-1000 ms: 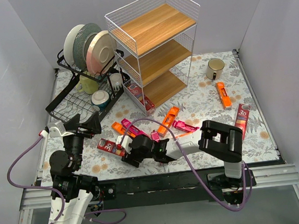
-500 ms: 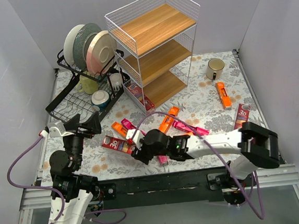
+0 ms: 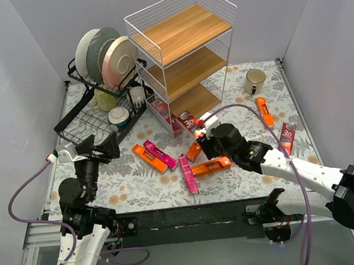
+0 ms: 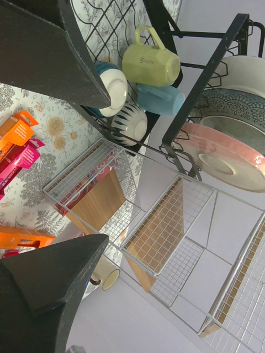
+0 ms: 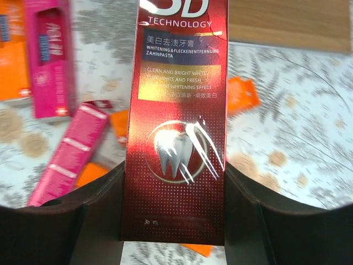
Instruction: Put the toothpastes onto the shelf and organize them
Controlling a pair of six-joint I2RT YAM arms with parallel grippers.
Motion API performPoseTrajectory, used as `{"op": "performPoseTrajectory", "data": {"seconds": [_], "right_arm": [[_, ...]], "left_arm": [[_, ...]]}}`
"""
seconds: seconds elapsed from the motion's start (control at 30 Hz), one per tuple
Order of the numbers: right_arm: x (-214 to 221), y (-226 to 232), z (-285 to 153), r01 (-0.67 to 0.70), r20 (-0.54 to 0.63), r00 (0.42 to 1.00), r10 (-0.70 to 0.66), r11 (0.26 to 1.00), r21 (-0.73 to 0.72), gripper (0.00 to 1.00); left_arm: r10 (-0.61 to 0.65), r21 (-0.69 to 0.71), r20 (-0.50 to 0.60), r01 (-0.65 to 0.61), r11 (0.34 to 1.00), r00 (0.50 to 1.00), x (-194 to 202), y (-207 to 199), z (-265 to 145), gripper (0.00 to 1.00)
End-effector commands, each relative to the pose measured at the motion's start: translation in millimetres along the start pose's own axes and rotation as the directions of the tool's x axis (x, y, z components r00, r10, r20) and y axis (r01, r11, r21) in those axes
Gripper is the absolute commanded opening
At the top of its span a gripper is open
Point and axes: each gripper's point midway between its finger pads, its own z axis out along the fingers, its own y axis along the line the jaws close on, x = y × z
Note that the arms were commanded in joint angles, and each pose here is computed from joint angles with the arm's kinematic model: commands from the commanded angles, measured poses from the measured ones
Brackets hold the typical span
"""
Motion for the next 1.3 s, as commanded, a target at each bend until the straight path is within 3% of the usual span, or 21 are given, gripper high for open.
{"op": "performPoseTrajectory", "data": {"seconds": [0.0,0.17,0.37,0.77,0.93,1.03,1.27], "right_arm": [[-15,-50,-9,-0.071,0.064,0.996,0.063,0.988,0.134,0.48],[-38,-94,3,-0.161,0.162,0.977,0.135,0.974,0.157,0.47],[-57,-117,44,-0.114,0.201,0.976,0.088,0.986,0.121,0.47],[-85,-130,129,-0.129,0.289,0.951,0.110,0.991,0.046,0.47],[-72,-131,158,-0.160,0.274,0.951,0.144,0.986,0.037,0.49],[-65,-131,169,-0.168,0.267,0.951,0.153,0.985,0.035,0.55],[-53,-131,183,-0.209,0.244,0.950,0.194,0.977,0.037,0.80]], "left_arm": [[0.004,-0.001,0.001,-0.004,1.000,1.000,-2,0,-1,0.98],[0.001,0.009,0.006,-0.001,1.000,1.000,-3,-2,-1,0.98],[0.001,0.009,0.009,-0.001,1.000,1.000,-4,-2,-2,0.98],[0.005,0.002,0.001,-0.005,1.000,1.000,-2,-1,-1,0.98],[0.007,0.006,-0.006,-0.007,1.000,1.000,-1,-2,0,0.98],[0.008,0.004,-0.011,-0.008,1.000,1.000,1,-1,1,0.98],[0.011,0.012,-0.016,-0.011,1.000,1.000,2,-2,1,0.98]]}}
